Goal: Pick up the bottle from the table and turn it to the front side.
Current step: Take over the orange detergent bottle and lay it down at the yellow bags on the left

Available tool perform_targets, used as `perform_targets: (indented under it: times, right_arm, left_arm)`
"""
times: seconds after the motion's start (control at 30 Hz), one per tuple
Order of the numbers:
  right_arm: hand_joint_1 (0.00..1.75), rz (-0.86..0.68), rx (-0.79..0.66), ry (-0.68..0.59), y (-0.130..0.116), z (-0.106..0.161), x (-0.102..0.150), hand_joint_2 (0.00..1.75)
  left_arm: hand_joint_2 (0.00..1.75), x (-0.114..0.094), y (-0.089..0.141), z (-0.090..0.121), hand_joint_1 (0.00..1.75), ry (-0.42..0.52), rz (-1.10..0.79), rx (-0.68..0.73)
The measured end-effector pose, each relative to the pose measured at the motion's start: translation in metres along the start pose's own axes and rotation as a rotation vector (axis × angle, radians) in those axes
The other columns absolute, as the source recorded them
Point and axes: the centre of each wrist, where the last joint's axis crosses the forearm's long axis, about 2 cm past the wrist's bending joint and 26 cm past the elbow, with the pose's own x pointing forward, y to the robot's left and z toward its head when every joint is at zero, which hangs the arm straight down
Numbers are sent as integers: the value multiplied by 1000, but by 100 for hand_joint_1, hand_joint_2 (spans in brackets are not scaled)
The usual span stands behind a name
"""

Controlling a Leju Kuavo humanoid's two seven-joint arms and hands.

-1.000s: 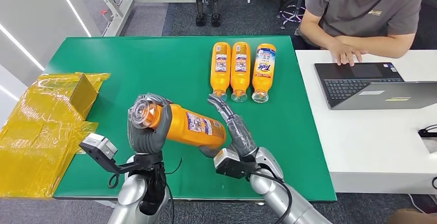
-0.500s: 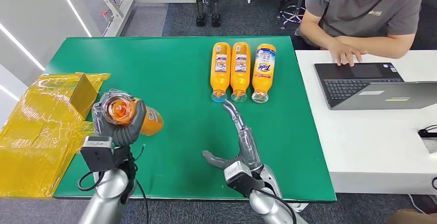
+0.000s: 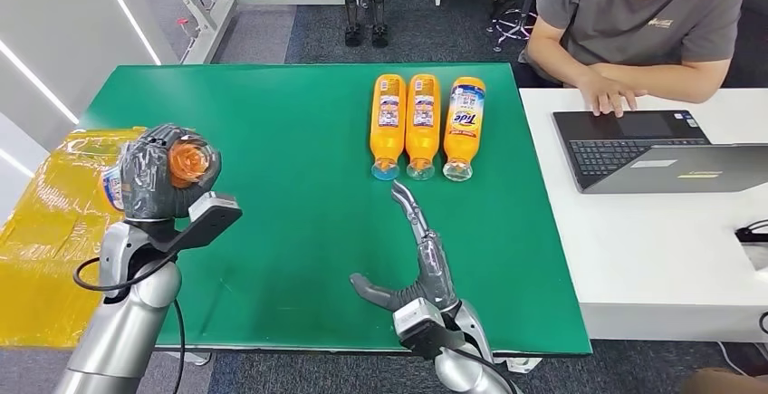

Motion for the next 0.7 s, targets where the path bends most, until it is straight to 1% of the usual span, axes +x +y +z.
perform_targets:
  times: [0.07,0.17,0.23,0.3,0.4,0.5,0.7]
  right_arm:
    - [0,1,-2,-3,-1,-2,2,175]
    - [0,8,-8,-5,-4,-2,4,175]
    - [0,16,-15,-6,-5,1,5,175]
    - [0,21,-17,-6,-6,4,8,175]
    - [0,19,-12,-8,-7,5,11,175]
    - [0,15,-14,-10,-8,3,13,175]
    - [0,14,-21,-12,-8,2,13,175]
  left_arm:
    - [175,-15,1,0,175,-40,-118,-128]
    - [175,-45,-1,3,175,-109,-281,-351]
    - [175,-60,-5,6,175,-135,-342,-479]
    - [175,-72,-10,10,175,-146,-376,-582]
    - [175,-84,-21,20,175,-155,-407,-710]
    - [175,-91,-29,34,175,-150,-412,-804]
    - [175,-105,-36,52,175,-114,-377,-974]
